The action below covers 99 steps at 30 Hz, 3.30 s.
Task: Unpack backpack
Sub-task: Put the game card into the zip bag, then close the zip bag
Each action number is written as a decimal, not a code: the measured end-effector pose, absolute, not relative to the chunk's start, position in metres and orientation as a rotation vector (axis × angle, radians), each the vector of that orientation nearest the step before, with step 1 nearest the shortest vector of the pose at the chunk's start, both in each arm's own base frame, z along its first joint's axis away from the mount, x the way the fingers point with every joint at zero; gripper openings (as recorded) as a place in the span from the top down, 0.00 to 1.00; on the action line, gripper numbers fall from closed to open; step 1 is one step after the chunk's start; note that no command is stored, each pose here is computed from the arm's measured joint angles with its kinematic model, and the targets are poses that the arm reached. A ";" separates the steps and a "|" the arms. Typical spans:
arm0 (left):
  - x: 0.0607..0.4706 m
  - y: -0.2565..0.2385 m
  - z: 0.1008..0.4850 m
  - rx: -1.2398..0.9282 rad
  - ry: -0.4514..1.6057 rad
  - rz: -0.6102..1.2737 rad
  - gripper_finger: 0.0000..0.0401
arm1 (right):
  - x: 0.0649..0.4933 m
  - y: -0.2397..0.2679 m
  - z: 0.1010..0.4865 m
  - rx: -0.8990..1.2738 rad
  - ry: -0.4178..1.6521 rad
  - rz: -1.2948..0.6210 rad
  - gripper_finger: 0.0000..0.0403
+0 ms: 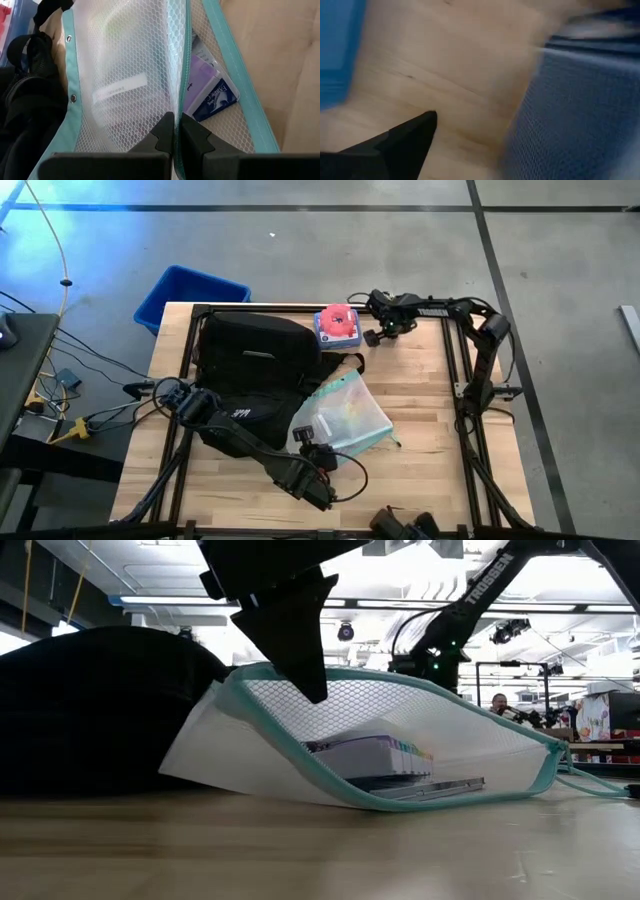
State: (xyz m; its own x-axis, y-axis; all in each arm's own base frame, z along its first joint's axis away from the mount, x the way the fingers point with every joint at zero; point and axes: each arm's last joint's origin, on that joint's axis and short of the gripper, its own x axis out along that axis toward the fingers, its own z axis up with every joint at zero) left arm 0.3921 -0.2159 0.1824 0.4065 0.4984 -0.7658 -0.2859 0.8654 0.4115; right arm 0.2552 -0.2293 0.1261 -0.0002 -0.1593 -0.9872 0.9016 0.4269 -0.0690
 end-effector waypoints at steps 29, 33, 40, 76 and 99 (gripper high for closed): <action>0.391 -0.214 0.185 0.227 0.974 0.579 1.00 | 0.246 0.075 0.262 0.090 1.228 -0.391 0.89; 0.392 -0.214 0.185 0.225 0.971 0.579 1.00 | 0.234 0.159 0.241 -0.138 1.108 -0.222 0.89; 0.391 -0.213 0.196 0.200 0.943 0.580 1.00 | 0.233 0.223 0.167 -0.501 0.974 -0.272 0.89; 0.379 -0.221 0.218 0.218 0.910 0.536 1.00 | 0.349 0.172 0.167 -0.940 1.231 -0.204 0.35; 0.372 -0.229 0.218 0.244 0.918 0.519 1.00 | 0.243 0.234 0.186 -1.142 1.392 -0.195 0.36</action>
State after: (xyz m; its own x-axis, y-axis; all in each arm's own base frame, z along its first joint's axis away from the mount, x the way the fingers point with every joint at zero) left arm 0.3723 -0.2290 0.2176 0.4965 0.5246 -0.6916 -0.3217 0.8512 0.4147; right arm 0.2430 0.2344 0.1858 0.2545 -0.7044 -0.6626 -0.4952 0.4936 -0.7150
